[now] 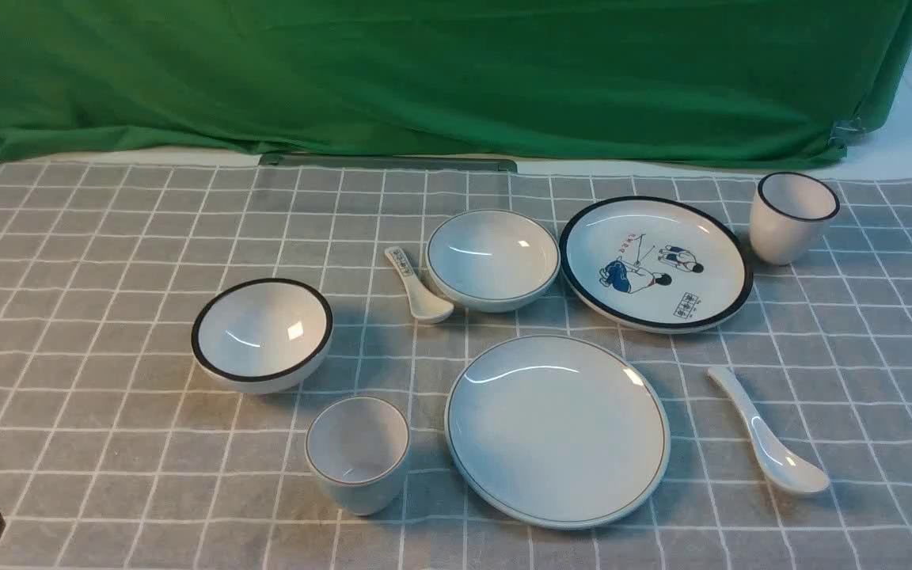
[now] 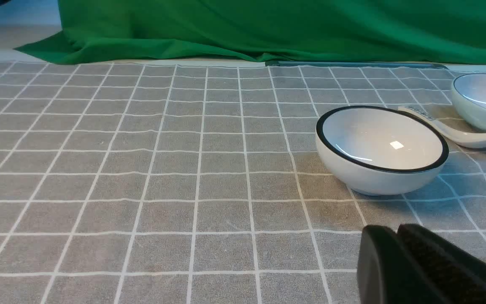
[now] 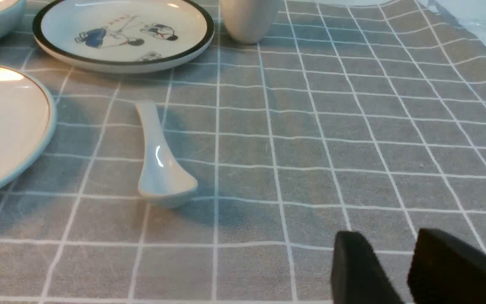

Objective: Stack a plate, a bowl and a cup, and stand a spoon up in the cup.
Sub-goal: Use the left arm to grab a blue rice bowl

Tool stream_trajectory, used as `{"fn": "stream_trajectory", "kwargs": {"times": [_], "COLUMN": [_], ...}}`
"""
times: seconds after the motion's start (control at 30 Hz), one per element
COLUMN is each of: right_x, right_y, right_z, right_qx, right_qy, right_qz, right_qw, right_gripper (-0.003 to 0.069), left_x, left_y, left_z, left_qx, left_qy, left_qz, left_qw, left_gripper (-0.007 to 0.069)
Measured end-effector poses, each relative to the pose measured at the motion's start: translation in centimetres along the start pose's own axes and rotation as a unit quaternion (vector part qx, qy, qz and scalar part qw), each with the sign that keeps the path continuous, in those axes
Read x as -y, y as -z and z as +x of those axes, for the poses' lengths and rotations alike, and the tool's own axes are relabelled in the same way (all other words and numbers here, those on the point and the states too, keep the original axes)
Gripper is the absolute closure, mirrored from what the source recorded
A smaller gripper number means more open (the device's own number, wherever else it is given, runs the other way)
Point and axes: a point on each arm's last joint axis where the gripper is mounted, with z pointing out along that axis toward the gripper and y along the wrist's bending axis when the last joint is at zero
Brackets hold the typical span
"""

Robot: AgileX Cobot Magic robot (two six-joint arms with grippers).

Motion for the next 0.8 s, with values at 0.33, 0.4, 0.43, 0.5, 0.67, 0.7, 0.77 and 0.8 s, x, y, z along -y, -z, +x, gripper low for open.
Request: {"fn": "stream_trajectory", "kwargs": {"times": [0.33,0.4,0.43,0.5,0.67,0.7,0.77,0.8], "right_x": [0.0,0.0,0.0,0.0,0.0,0.0,0.0,0.0], "right_y": [0.0,0.0,0.0,0.0,0.0,0.0,0.0,0.0], "right_z": [0.0,0.0,0.0,0.0,0.0,0.0,0.0,0.0], "right_qx": [0.0,0.0,0.0,0.0,0.0,0.0,0.0,0.0], "right_qy": [0.0,0.0,0.0,0.0,0.0,0.0,0.0,0.0], "right_qz": [0.0,0.0,0.0,0.0,0.0,0.0,0.0,0.0], "right_qw": [1.0,1.0,1.0,1.0,1.0,1.0,1.0,1.0], "right_gripper": [0.0417,0.0417,0.0417,0.0417,0.0417,0.0417,0.0417,0.0417], "left_x": [0.0,0.0,0.0,0.0,-0.02,-0.05,-0.12,-0.13], "left_y": [0.0,0.0,0.0,0.0,0.0,-0.01,0.01,0.01], "left_z": [0.0,0.0,0.0,0.0,0.0,-0.02,-0.29,-0.44], "left_qx": [0.0,0.0,0.0,0.0,0.0,0.002,0.016,0.024], "left_qy": [0.0,0.0,0.0,0.0,-0.005,-0.011,-0.026,-0.024], "left_qz": [0.0,0.0,0.0,0.0,-0.001,-0.016,-0.007,-0.008], "left_qw": [1.0,1.0,1.0,1.0,1.0,1.0,1.0,0.999], "left_gripper": [0.0608,0.0608,0.0608,0.0608,0.0608,0.0608,0.0608,0.0608]}}
